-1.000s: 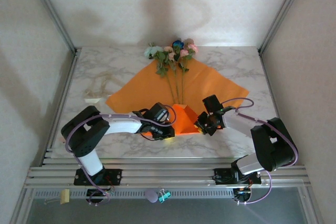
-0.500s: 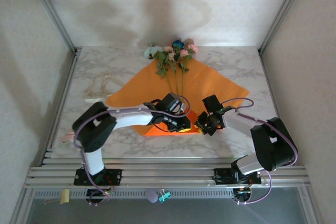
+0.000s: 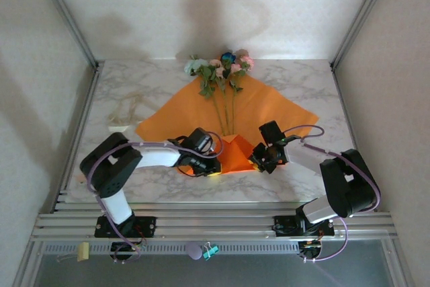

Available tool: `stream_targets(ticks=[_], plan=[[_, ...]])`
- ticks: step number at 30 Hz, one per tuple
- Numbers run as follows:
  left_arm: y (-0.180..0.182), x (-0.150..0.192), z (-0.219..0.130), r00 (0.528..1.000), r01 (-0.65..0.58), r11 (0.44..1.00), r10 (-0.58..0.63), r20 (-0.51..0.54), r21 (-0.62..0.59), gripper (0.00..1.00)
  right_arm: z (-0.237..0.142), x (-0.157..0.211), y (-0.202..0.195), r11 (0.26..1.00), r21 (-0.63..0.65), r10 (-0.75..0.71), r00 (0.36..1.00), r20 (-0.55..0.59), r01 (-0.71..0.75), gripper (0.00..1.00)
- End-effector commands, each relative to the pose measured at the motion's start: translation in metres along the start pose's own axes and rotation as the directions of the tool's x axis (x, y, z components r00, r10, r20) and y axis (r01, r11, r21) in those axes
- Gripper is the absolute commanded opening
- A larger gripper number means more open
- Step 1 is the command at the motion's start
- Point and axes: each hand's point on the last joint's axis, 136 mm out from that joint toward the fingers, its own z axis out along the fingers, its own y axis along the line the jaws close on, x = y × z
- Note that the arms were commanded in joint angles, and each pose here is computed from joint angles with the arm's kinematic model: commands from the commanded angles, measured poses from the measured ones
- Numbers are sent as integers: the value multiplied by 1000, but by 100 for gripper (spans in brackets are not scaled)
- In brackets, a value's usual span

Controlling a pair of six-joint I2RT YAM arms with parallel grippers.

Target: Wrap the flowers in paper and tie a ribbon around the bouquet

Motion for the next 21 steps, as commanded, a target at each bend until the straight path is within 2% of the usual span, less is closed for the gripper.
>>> stream_targets(ticks=[1,7,10,13,15,17,21], plan=[[54,23,-10,999,41,988,-45,-27,-146,12,11,1,-59,976,213,50,999,9,-51,25],[106,31,-30,995,100,970,-102,5,-222,12,10,-1,-57,977,209,42,999,14,-44,26],[103,29,-28,994,101,975,-105,-8,-198,12,-1,-6,-37,988,153,-20,999,38,14,40],[98,29,-26,994,102,978,-107,-18,-182,12,-40,-9,-13,994,62,-93,988,121,86,56],[97,29,-26,994,102,978,-108,-19,-180,12,-63,-5,-11,996,7,-91,982,167,91,62],[98,31,-25,994,103,979,-109,-25,-179,11,-69,4,-21,997,-56,-48,984,172,58,64],[97,31,-25,994,96,979,-104,-36,-177,11,-45,19,-37,979,-204,40,992,120,-14,63]])
